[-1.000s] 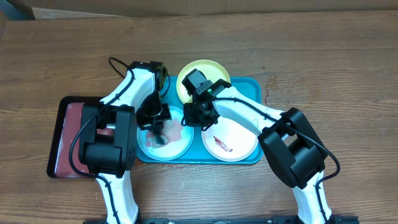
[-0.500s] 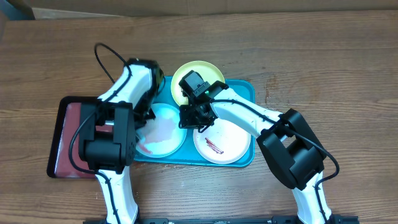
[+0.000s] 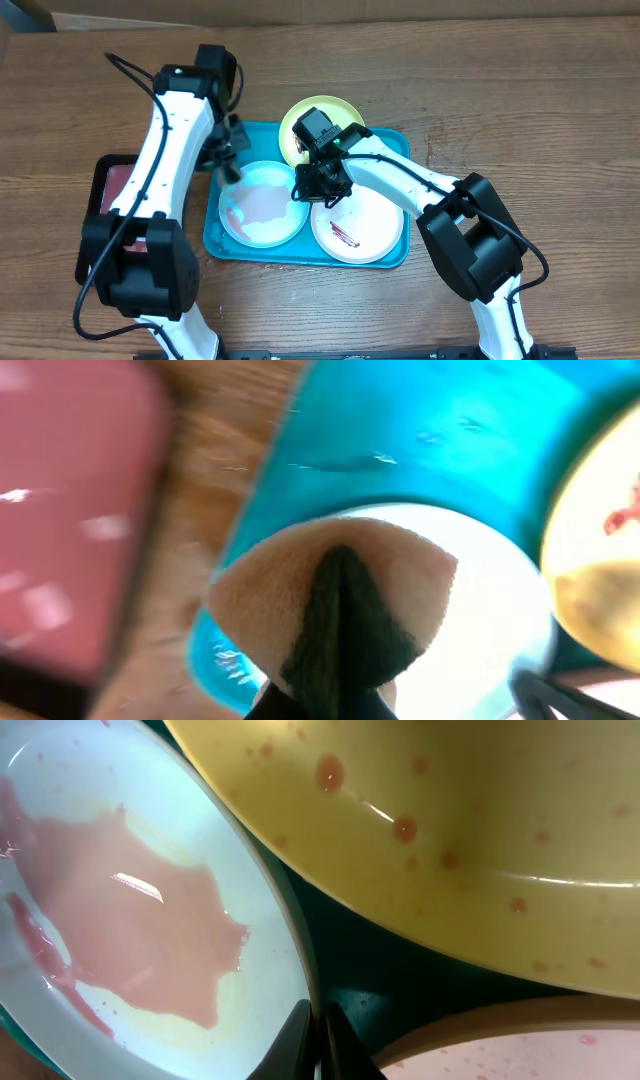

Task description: Clean dirty plates on tray and stack at the side

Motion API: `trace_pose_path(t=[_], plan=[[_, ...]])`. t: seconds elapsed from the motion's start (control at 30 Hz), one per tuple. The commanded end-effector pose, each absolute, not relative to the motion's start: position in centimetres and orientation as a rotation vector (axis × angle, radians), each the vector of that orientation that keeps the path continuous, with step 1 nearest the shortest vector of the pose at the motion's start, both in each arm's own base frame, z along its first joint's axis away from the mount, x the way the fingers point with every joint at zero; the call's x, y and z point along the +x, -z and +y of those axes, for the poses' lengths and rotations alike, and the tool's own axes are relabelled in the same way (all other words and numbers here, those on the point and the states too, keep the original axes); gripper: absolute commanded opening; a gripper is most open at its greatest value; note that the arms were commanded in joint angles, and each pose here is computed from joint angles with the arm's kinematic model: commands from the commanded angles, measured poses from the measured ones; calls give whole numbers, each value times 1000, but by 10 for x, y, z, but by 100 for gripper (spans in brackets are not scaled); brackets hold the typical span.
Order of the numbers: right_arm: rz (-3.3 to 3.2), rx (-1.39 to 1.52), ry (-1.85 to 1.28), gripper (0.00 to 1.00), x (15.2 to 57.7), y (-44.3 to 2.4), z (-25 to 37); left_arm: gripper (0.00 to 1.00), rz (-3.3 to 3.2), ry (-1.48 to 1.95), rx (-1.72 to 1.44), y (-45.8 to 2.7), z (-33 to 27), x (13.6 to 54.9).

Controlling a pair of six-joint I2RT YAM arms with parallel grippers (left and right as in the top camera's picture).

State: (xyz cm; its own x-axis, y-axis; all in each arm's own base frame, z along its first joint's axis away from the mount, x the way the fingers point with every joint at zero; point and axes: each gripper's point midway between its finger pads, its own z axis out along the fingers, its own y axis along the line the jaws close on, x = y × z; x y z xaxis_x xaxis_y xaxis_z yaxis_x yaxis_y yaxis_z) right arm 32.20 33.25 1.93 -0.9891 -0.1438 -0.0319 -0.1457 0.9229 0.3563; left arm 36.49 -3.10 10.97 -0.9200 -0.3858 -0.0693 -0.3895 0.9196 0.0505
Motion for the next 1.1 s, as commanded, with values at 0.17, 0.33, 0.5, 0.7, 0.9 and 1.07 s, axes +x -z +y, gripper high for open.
trace_pose_path(t=[0.17, 0.33, 0.5, 0.7, 0.9, 1.07], plan=[[3036, -240, -567, 4, 333, -27, 335, 4, 3221, 161, -495, -25, -76, 327], [3036, -240, -567, 4, 333, -27, 335, 4, 3168, 120, -508, 4, -64, 335], [3039, -239, -563, 4, 332, -27, 334, 4, 3119, -205, -541, 4, -18, 335], [3029, -241, -568, 4, 334, -28, 335, 4, 3040, -615, -694, -14, 42, 321], [3017, -302, -564, 4, 332, -28, 338, 4, 2952, -594, -826, -60, 57, 343], [2979, -416, -574, 4, 326, -36, 346, 4, 2789, -374, -880, -136, 56, 374]])
